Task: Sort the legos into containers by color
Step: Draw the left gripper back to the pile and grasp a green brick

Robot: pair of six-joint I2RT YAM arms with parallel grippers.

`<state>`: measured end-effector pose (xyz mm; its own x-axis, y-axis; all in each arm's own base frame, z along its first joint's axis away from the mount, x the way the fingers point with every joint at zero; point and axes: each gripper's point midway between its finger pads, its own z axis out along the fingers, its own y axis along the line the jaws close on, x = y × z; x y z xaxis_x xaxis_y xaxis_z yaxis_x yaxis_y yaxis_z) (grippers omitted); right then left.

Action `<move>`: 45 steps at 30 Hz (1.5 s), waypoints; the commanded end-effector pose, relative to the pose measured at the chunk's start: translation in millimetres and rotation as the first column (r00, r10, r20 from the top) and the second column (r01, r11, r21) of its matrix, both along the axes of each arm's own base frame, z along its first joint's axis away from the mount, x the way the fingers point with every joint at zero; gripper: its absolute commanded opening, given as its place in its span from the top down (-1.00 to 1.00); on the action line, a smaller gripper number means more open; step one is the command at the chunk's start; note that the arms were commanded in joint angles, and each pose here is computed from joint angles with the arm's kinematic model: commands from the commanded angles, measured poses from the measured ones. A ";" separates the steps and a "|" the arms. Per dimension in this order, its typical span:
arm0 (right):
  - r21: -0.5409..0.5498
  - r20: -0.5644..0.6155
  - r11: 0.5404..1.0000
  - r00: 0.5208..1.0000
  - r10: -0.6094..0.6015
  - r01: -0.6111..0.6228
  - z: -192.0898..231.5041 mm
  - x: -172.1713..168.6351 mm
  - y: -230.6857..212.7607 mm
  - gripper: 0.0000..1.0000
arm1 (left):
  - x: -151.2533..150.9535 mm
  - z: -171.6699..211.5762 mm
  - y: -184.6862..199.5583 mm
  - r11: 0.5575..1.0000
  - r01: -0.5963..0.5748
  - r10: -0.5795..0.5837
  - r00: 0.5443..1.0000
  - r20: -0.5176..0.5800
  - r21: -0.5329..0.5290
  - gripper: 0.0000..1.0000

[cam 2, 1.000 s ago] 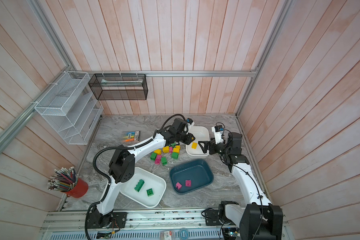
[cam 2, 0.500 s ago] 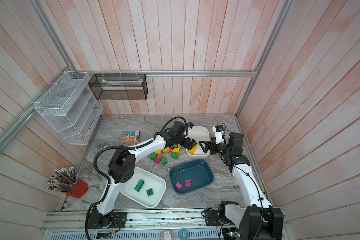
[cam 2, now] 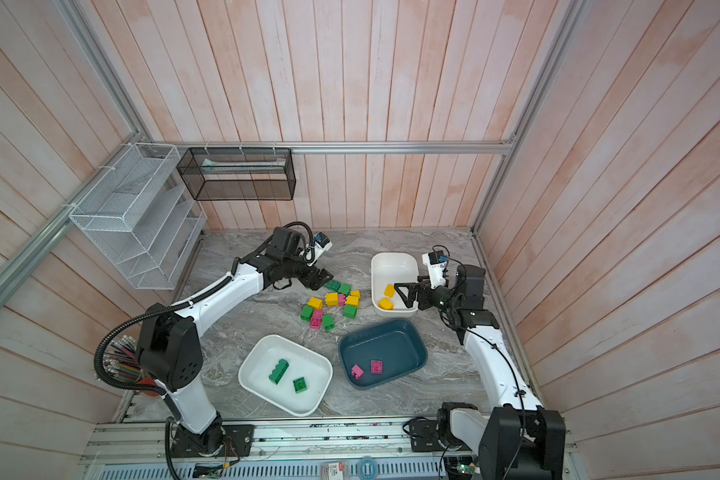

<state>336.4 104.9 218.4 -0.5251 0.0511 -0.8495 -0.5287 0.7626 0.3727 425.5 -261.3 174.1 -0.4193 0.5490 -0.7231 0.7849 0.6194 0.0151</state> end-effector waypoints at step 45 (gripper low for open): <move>-0.012 -0.019 1.000 1.000 0.013 -0.013 -12.9 -1.2 1.2 -0.96 | 40.7 -143.4 36.7 0.945 0.315 -0.300 0.942 -0.152 0.091 -0.16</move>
<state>335.2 104.8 209.0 -0.5429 0.0476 -0.8384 -0.5219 0.7631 0.3813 472.0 -221.0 34.0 -0.3110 0.7335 -0.6044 0.9284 0.3705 -0.0281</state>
